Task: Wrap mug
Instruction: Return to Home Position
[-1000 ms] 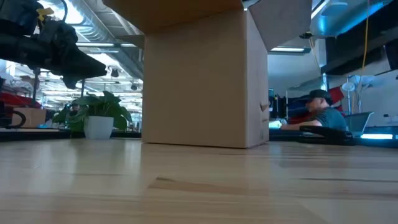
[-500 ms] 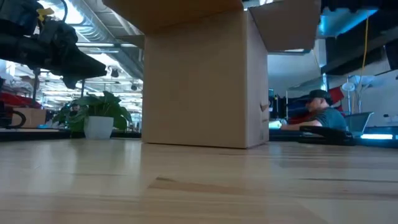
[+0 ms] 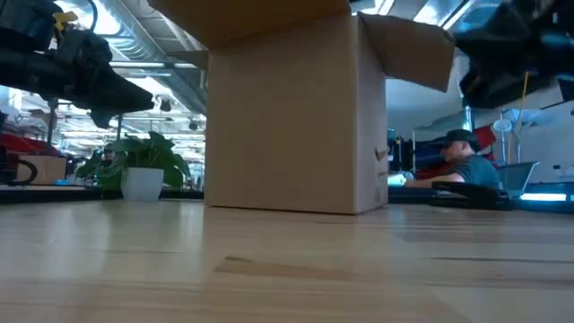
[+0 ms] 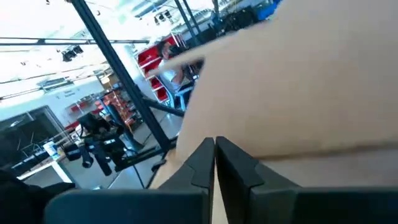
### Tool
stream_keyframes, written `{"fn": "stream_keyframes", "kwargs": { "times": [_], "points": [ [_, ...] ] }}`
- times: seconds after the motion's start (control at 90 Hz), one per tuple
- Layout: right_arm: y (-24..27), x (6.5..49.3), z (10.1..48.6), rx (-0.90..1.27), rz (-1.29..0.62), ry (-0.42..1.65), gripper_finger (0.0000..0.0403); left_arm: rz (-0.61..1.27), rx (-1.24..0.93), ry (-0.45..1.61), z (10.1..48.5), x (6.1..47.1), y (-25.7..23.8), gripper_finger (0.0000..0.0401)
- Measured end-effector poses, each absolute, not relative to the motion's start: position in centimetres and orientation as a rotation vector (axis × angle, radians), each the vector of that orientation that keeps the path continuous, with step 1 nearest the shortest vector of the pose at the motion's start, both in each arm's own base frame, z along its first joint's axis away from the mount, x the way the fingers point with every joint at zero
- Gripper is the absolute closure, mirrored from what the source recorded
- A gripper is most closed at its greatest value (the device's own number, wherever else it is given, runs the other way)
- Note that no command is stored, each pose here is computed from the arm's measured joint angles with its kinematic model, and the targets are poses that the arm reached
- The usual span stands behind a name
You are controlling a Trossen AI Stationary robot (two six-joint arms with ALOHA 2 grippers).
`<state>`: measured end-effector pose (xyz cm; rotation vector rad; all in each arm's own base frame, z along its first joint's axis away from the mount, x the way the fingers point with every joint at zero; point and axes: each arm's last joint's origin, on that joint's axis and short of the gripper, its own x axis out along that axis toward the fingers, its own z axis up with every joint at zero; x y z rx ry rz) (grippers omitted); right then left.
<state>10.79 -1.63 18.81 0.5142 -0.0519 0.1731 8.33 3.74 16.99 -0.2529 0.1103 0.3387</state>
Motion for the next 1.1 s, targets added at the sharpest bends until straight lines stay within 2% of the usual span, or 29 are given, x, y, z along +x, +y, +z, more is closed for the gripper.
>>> {"fn": "stream_keyframes", "kwargs": {
  "times": [0.256, 0.378, 0.678, 0.956, 1.1],
  "points": [
    [-1.6, 10.8, 16.7, 0.571, 0.145, 0.056, 0.0403, 0.339, -0.253, 0.110, 17.0, 8.3, 3.7, 0.0313],
    [-1.9, 10.7, 15.3, 0.586, -0.008, 0.155, 0.0403, 0.339, -0.253, 0.110, 17.0, 8.3, 3.7, 0.0313],
    [-2.9, 11.0, 14.0, 0.468, -0.320, 0.240, 0.0403, 0.335, -0.253, 0.110, 17.0, 8.3, 3.7, 0.0313],
    [-3.2, 11.3, 12.8, 0.385, -0.402, 0.359, 0.0403, 0.336, -0.253, 0.110, 17.0, 8.3, 3.7, 0.0313],
    [-3.4, 11.5, 13.2, 0.323, -0.435, 0.320, 0.0403, 0.335, -0.253, 0.110, 17.0, 8.3, 3.7, 0.0313]
  ]
}}
